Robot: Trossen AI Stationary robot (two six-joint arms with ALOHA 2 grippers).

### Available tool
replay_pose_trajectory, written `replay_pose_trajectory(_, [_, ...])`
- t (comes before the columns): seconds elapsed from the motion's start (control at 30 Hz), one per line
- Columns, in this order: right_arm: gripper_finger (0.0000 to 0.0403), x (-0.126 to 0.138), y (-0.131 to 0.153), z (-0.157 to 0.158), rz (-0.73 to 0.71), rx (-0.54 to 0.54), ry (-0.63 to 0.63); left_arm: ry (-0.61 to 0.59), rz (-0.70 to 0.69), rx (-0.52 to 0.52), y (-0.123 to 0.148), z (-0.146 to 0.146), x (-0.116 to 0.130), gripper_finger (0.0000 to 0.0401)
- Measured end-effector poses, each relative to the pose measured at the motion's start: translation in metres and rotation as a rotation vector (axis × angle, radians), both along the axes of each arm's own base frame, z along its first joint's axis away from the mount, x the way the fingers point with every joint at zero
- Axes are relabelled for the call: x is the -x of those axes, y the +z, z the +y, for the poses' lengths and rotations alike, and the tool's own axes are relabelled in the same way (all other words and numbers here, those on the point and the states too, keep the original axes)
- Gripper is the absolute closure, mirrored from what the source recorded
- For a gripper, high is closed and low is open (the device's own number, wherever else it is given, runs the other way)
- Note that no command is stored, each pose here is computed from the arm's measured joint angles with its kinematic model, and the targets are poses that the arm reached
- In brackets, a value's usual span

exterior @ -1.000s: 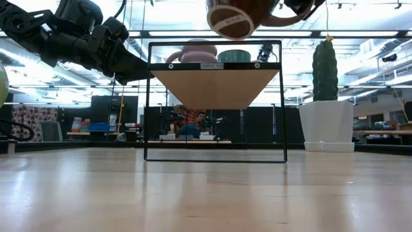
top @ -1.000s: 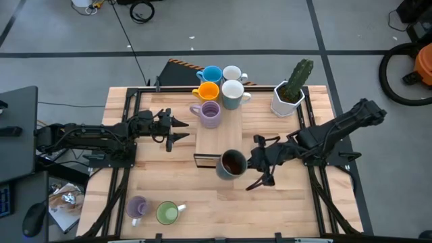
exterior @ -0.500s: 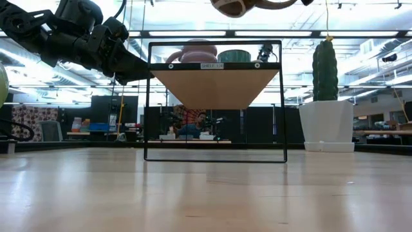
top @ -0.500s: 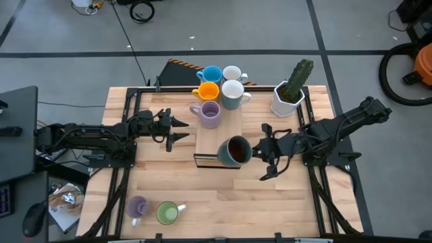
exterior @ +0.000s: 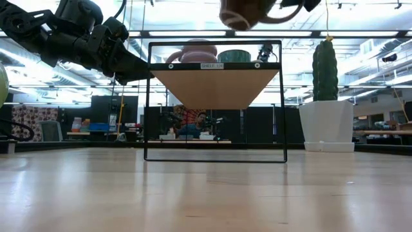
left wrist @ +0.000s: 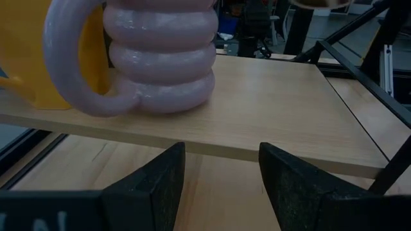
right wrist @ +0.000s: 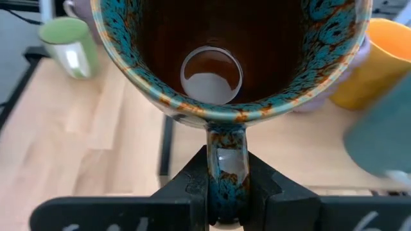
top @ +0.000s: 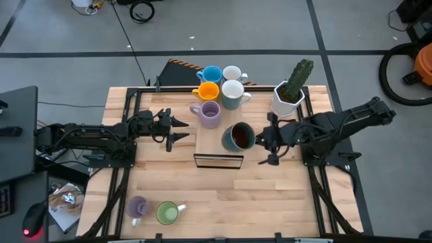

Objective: Place coffee mugs
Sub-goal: Put the blue brown mug on the shelf

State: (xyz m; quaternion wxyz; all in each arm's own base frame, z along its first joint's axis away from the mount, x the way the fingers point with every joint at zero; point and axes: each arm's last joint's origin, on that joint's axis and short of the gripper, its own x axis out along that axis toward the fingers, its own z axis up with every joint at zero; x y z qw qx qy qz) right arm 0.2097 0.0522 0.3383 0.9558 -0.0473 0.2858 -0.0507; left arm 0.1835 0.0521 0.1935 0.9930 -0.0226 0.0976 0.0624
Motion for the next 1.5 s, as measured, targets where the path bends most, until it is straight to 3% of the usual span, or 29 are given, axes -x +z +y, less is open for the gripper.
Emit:
replay_pose_trajectory(0.93, [0.0349,-0.002,-0.006,-0.078,0.11,0.013,-0.049,-0.001,0.0,-0.005,0.0,0.0,0.0,0.0196])
replay_pose_trajectory(1.5, [0.0349,-0.02,-0.029,-0.113,0.229,-0.014,-0.069,-0.003,0.002,-0.017,0.0,0.0,0.0,0.0196])
